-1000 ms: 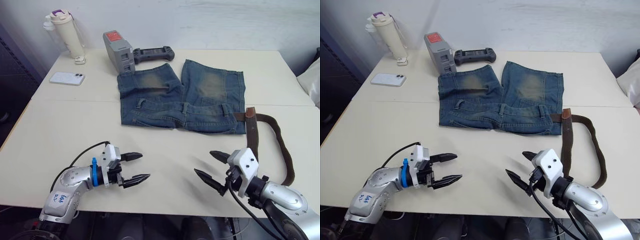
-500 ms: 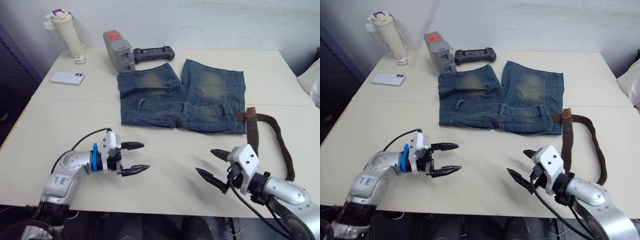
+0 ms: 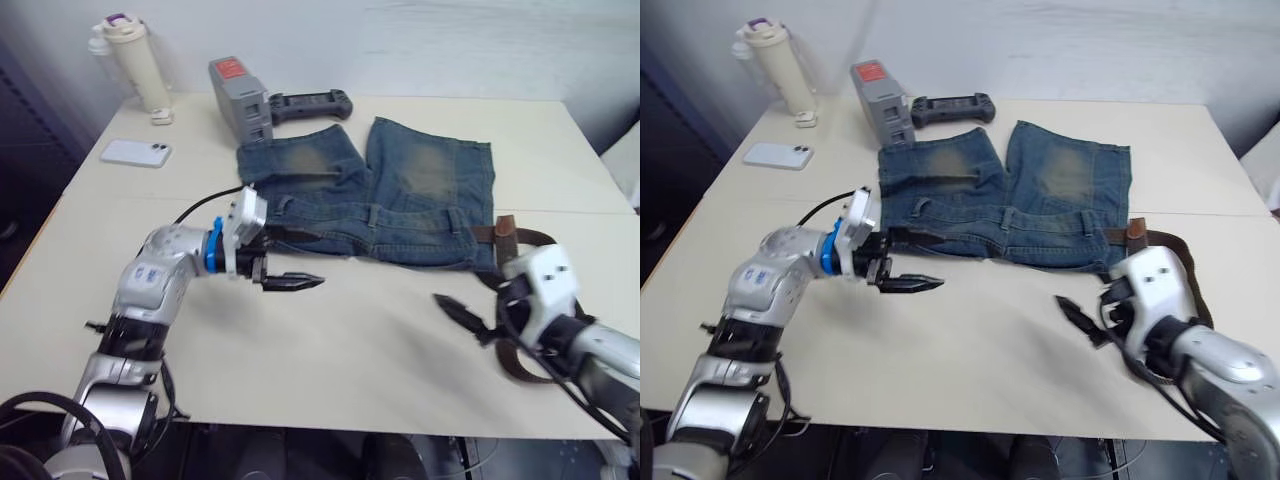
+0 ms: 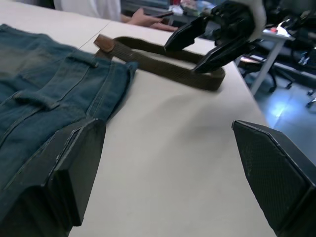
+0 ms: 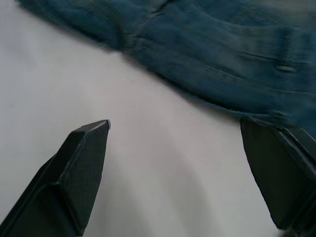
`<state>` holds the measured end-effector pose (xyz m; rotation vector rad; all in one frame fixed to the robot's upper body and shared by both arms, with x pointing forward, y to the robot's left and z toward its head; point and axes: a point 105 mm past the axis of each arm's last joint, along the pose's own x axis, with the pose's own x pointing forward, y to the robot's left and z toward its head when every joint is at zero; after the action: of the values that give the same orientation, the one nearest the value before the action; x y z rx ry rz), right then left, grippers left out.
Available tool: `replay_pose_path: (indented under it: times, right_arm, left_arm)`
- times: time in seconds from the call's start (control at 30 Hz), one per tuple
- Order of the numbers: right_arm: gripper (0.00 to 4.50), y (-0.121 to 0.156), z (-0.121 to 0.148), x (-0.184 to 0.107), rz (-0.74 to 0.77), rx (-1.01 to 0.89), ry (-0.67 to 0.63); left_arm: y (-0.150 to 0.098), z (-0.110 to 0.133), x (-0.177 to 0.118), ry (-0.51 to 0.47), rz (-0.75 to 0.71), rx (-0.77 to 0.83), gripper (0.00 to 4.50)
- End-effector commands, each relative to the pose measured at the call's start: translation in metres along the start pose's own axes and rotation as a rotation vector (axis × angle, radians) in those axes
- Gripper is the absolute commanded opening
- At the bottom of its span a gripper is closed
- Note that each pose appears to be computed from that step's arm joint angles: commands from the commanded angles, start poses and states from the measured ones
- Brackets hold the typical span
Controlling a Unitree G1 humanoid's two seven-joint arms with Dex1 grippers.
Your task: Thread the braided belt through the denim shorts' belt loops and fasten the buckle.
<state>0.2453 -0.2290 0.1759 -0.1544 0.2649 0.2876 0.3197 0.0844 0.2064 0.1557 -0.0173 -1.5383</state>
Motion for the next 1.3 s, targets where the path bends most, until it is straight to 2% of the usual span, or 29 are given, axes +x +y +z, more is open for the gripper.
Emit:
replay_pose_path:
  times: [0.03, 0.1, 0.17, 0.27, 0.37, 0.43, 0.57, 0.63, 0.73, 0.83, 0.93, 1.07, 1.3]
  right_arm:
    - [4.47, -0.036, 0.003, -0.019, -0.186, 0.042, -0.004]
    - [4.47, -0.043, -0.003, -0.024, -0.217, 0.042, 0.016]
    - [4.47, -0.036, 0.002, -0.020, -0.183, 0.031, -0.025]
    - [4.47, -0.027, 0.002, -0.014, -0.134, 0.039, -0.030]
    - [4.47, -0.042, -0.011, -0.016, -0.191, 0.054, 0.037]
    - [4.47, -0.043, -0.014, -0.014, -0.186, 0.049, 0.055]
    - [4.47, -0.027, -0.002, 0.001, -0.087, 0.050, 0.001]
    - [4.47, -0.025, -0.001, 0.006, -0.068, 0.041, 0.013]
    - [4.47, -0.035, -0.006, 0.009, -0.107, 0.047, 0.045]
    - [4.47, -0.057, -0.016, 0.012, -0.208, 0.083, 0.074]
    - [4.47, -0.071, -0.019, 0.018, -0.273, 0.144, 0.056]
    - [4.47, -0.071, -0.033, 0.027, -0.280, 0.213, 0.089]
    - [4.47, -0.065, -0.059, 0.039, -0.261, 0.303, 0.133]
  left_arm:
    - [0.000, 0.023, 0.009, -0.038, -0.083, 0.031, 4.50]
    - [-0.007, 0.031, 0.019, -0.032, -0.159, 0.041, 4.50]
    - [-0.007, 0.032, 0.026, -0.008, -0.161, 0.054, 4.50]
    - [-0.006, 0.025, 0.026, 0.036, -0.135, 0.064, 4.50]
    - [-0.004, 0.019, 0.025, 0.057, -0.102, 0.070, 4.50]
    - [-0.001, 0.016, 0.024, 0.073, -0.069, 0.077, 4.50]
    - [0.012, 0.007, 0.020, 0.122, 0.031, 0.080, 4.50]
    - [0.014, 0.005, 0.019, 0.126, 0.051, 0.080, 4.50]
    - [0.015, 0.005, 0.019, 0.122, 0.073, 0.083, 4.50]
    - [0.013, 0.005, 0.019, 0.113, 0.080, 0.079, 4.50]
    - [0.008, 0.002, 0.020, 0.114, 0.075, 0.060, 4.50]
    - [-0.003, -0.005, 0.017, 0.136, 0.052, 0.025, 4.50]
    - [-0.004, -0.005, 0.016, 0.138, 0.071, 0.016, 4.50]
